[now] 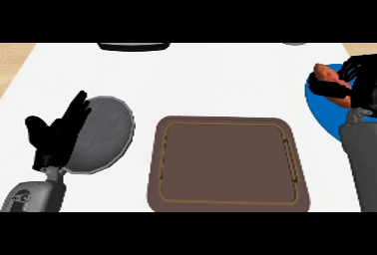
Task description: Pick the sweet potato from the tray and place it in the plate
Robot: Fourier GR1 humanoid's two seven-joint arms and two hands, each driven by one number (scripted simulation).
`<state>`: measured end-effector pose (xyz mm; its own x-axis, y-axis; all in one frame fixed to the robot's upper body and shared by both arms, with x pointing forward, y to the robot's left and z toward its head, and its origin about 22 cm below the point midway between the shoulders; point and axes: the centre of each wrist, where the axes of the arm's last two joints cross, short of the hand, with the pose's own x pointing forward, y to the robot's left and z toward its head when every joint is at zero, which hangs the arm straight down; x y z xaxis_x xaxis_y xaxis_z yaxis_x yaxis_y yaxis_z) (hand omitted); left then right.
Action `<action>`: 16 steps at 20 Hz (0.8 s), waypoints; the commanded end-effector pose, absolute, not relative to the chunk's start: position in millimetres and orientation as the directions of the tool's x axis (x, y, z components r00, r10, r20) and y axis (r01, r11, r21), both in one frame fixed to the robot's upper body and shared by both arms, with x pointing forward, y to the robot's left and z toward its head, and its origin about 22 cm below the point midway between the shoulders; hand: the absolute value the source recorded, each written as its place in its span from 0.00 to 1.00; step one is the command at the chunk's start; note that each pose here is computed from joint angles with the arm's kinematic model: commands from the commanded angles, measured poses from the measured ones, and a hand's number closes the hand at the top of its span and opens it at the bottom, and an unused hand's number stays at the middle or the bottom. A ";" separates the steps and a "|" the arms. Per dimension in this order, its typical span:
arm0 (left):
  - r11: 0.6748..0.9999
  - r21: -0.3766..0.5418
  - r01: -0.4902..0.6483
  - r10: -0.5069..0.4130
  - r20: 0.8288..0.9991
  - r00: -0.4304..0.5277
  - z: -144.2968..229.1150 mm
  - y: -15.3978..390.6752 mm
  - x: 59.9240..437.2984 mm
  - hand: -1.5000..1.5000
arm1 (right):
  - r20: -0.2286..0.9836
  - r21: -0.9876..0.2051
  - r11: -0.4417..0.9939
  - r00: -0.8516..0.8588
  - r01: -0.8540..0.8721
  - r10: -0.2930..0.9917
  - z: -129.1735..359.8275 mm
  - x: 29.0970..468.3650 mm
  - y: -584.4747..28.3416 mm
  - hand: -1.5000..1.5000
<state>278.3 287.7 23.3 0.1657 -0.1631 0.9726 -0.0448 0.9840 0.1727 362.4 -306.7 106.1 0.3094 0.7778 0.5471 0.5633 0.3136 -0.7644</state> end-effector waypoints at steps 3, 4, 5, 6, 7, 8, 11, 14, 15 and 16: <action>0.985 0.169 -0.047 -0.160 0.974 0.163 0.8 270.6 288.2 0.50 | 0.557 -0.765 0.291 0.364 0.575 0.746 100.4 360.9 -378.3 1.00; 0.987 0.157 -0.031 -0.150 0.976 0.156 22.9 283.7 279.6 0.50 | 0.562 -0.769 0.294 0.383 0.567 0.733 105.2 369.6 -379.7 1.00; 0.984 0.172 -0.043 -0.163 0.974 0.160 17.8 279.3 279.7 0.50 | 0.542 -0.778 0.274 0.384 0.565 0.747 80.7 351.4 -402.9 1.00; 0.984 0.174 -0.029 -0.166 0.970 0.177 25.0 267.3 291.8 0.50 | 0.530 -0.796 0.276 0.401 0.539 0.747 90.1 368.3 -396.5 1.00; 0.983 0.179 -0.036 -0.173 0.976 0.136 23.4 295.7 285.6 0.50 | 0.491 -0.824 0.242 0.433 0.512 0.756 77.0 351.7 -417.9 1.00; 0.984 0.174 -0.033 -0.167 0.972 0.163 15.1 280.3 281.2 0.50 | 0.487 -0.841 0.257 0.458 0.476 0.744 73.2 349.7 -426.0 1.00; 0.985 0.169 -0.035 -0.161 0.974 0.161 6.8 295.8 286.3 0.50 | 0.418 -0.898 0.260 0.505 0.355 0.755 83.5 354.7 -439.6 1.00; 0.985 0.169 -0.040 -0.161 0.975 0.152 28.9 293.3 293.3 0.50 | 0.637 -0.771 0.493 0.474 0.402 0.608 49.2 335.8 -453.3 1.00; 0.986 0.167 -0.025 -0.162 0.975 0.151 31.5 295.4 284.3 0.50 | 0.602 -0.798 0.490 0.491 0.351 0.629 66.6 346.0 -457.9 0.00; 0.985 0.170 -0.014 -0.166 0.975 0.151 24.0 290.5 287.6 0.50 | 0.598 -0.801 0.496 0.474 0.334 0.647 41.6 336.3 -458.7 0.00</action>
<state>285.6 289.5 19.2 0.1523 -0.1612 0.9751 -0.0277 0.9855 0.1672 347.2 -444.1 63.4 0.4737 0.6817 0.5575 0.3851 0.4090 -0.8273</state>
